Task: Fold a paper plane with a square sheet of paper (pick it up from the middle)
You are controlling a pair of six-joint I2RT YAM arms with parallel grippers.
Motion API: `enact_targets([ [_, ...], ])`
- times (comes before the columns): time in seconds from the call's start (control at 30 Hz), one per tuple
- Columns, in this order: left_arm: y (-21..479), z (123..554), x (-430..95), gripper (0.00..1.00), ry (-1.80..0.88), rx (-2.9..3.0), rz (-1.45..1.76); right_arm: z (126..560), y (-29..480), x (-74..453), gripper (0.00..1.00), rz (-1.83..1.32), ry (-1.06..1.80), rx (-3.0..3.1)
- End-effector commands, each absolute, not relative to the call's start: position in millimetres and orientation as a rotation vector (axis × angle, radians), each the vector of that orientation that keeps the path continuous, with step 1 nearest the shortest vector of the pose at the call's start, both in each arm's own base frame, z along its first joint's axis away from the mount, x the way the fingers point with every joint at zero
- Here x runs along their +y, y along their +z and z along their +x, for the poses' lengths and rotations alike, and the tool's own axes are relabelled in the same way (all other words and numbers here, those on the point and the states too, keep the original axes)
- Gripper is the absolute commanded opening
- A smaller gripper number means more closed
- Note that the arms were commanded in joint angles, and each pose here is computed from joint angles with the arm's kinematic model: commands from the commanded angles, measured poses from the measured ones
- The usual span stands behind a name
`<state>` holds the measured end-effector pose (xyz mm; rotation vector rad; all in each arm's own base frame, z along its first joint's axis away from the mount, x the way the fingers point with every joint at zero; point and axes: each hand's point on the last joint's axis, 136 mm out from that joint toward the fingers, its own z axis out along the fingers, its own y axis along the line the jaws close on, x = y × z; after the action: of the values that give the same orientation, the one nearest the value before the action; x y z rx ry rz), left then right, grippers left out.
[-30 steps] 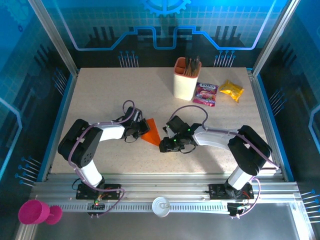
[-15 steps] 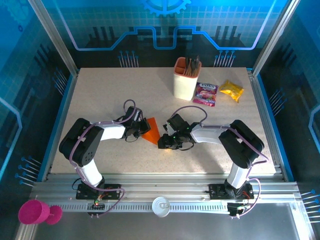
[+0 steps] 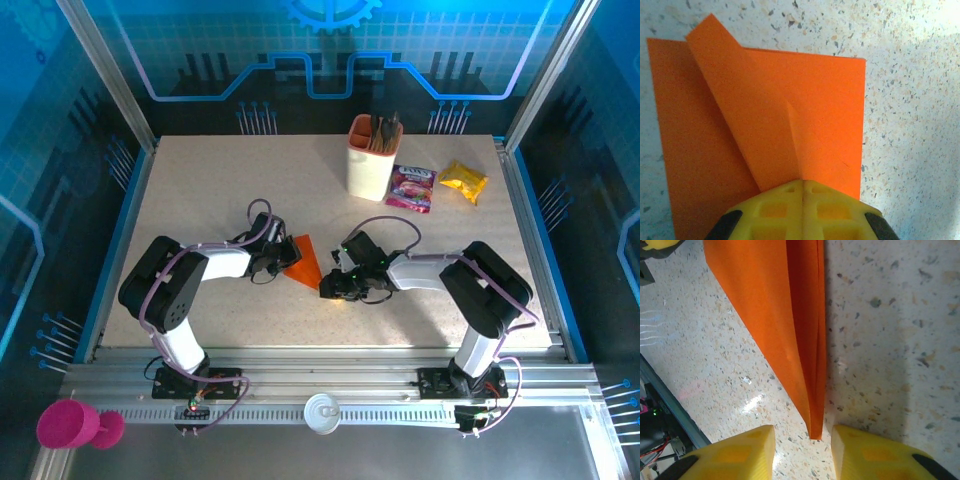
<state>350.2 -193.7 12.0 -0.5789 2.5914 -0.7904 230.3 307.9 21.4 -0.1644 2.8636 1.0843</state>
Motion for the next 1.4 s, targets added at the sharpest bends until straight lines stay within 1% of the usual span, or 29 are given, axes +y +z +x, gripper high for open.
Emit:
enact_targets([
  [0.0, -41, 307, -167, 0.00, -0.583, 2.800, -0.651, 231, 13, 306, 0.31, -0.108, 1.118, 2.891],
  [0.1, -43, 307, -168, 0.00, -0.581, 2.805, -0.652, 238, 19, 311, 0.27, -0.101, 1.148, 2.867],
  [0.6, -45, 306, -168, 0.00, -0.586, 2.810, -0.656, 263, 35, 313, 0.28, -0.041, 1.247, 2.792],
  [0.9, -45, 306, -167, 0.00, -0.582, 2.810, -0.660, 257, 23, 314, 0.29, -0.022, 1.259, 2.812],
  [1.0, -47, 305, -167, 0.00, -0.579, 2.813, -0.661, 254, 21, 309, 0.32, -0.011, 1.243, 2.813],
  [1.2, -49, 304, -168, 0.00, -0.581, 2.819, -0.666, 248, 15, 301, 0.34, 0.014, 1.222, 2.827],
  [1.37, -50, 303, -167, 0.00, -0.580, 2.823, -0.668, 243, 10, 298, 0.33, 0.026, 1.230, 2.840],
])
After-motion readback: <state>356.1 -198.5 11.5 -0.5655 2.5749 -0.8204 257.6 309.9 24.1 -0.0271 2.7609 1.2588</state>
